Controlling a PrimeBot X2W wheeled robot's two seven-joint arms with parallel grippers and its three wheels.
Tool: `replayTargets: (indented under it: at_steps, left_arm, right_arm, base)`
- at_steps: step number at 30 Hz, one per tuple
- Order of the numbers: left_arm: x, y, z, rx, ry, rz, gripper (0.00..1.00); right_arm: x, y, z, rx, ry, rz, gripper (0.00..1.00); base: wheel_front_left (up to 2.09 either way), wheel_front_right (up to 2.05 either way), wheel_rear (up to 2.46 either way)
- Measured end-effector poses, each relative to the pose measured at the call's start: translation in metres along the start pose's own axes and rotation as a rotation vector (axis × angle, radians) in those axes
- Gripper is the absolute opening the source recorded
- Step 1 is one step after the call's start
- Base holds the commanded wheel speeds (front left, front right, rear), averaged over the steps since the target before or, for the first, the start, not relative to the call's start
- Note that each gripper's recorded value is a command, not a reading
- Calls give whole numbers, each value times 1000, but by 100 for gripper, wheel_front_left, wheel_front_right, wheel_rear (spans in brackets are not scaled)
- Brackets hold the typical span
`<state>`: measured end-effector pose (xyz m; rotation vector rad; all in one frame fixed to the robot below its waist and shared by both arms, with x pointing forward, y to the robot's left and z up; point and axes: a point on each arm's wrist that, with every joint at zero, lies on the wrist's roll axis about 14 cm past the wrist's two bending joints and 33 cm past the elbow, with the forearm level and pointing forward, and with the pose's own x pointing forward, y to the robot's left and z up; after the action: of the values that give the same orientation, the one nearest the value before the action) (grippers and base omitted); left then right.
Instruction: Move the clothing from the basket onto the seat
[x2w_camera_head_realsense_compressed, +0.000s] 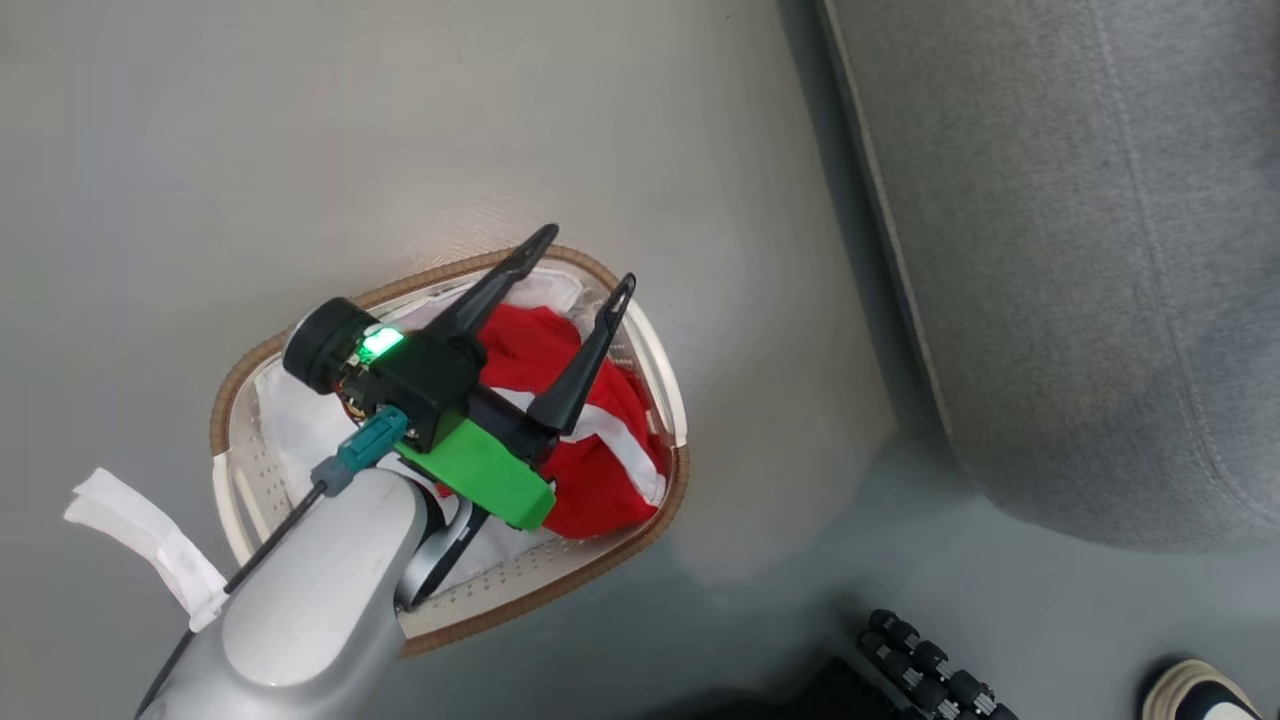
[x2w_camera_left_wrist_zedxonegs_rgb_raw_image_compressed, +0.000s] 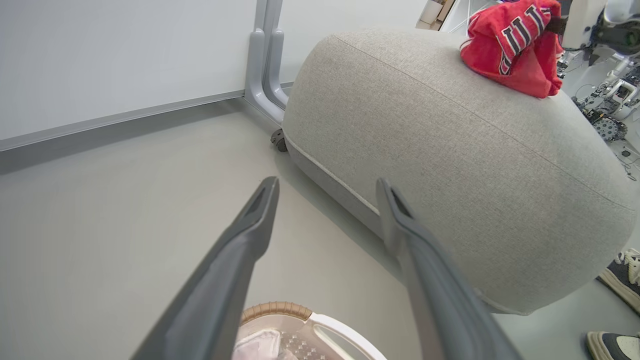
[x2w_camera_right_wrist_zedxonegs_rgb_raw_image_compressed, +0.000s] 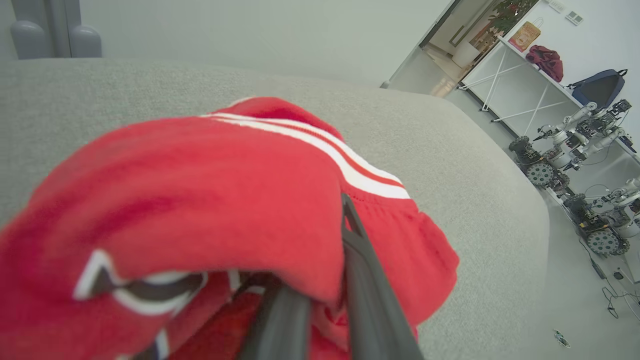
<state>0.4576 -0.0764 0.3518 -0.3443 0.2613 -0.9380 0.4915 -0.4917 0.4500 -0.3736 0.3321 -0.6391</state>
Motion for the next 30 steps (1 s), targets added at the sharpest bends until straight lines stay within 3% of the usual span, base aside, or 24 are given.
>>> replayTargets:
  at_steps: [1,3,7,12,16,21,30]
  left_arm:
    - [-1,4,0,2,0,10,100]
    - [-3,11,0,4,2,30,100]
    - [-6,17,6,7,-4,58,100]
    - [-11,15,12,3,-8,92,100]
    - [-17,16,22,9,-22,128,100]
    - [-27,14,40,37,-49,169,100]
    - [-61,25,70,78,-102,311,100]
  right_arm:
    - [-2,6,-8,9,9,6,3]
    - [-7,17,-23,21,24,21,100]
    - [-23,34,-47,36,58,64,100]
    - [-43,28,-63,76,87,76,100]
    - [-57,25,-36,144,-23,86,100]
    - [-94,40,-29,229,-77,151,100]
    - [-143,99,7,359,-172,325,100]
  base:
    - [0,0,0]
    - [0,0,0]
    - [0,0,0]
    - [0,0,0]
    - [0,0,0]
    - [0,0,0]
    - [0,0,0]
